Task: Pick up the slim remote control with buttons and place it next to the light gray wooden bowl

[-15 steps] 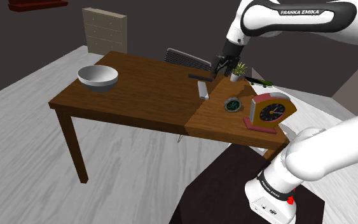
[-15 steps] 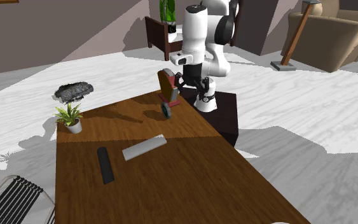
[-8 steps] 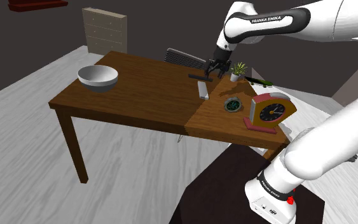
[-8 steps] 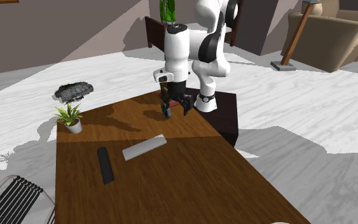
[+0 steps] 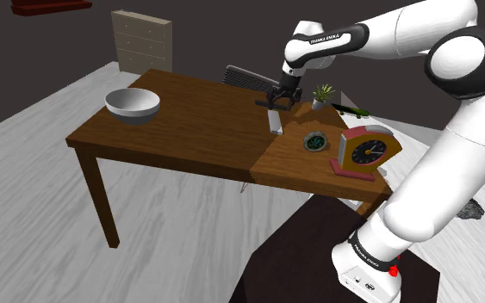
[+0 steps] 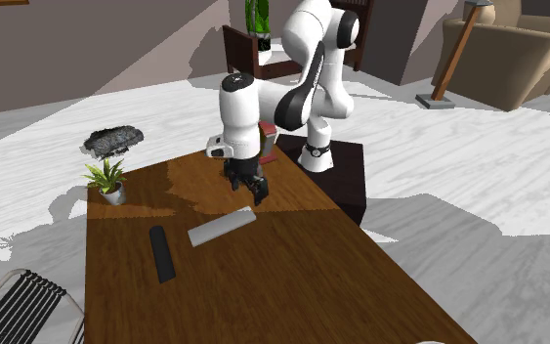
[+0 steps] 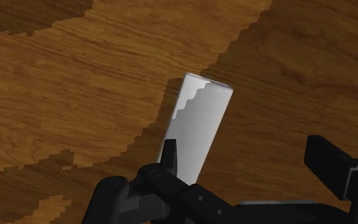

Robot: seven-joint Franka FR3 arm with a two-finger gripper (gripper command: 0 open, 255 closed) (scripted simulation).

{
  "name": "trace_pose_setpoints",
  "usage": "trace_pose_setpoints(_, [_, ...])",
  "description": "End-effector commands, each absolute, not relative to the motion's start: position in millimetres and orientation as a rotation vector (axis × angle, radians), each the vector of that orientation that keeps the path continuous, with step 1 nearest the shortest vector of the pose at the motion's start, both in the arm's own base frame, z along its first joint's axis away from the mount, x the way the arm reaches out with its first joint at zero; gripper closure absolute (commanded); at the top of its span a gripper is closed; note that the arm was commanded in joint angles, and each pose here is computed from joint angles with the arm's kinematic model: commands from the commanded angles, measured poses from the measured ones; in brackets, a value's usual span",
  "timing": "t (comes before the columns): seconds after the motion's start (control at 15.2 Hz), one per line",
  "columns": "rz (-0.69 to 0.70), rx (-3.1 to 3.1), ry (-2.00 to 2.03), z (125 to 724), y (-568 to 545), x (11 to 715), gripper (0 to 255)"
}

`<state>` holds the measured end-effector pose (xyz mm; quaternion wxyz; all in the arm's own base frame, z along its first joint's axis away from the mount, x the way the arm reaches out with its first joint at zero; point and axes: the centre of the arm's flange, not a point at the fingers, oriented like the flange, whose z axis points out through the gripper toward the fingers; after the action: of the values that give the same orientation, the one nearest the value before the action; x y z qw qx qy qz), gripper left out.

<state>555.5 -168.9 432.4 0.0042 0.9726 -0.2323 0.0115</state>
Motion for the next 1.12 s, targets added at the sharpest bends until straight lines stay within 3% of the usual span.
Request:
trace_pose_setpoints(0.0, [0.028, 3.028, -0.79, 415.8, -188.4, 568.2, 0])
trace_pose_setpoints(0.4, [0.005, 2.967, -0.969, 370.8, -243.2, 604.9, 0])
trace_pose_setpoints(1.06, [0.004, 2.967, -0.969, 330.6, -244.2, 604.8, 0])
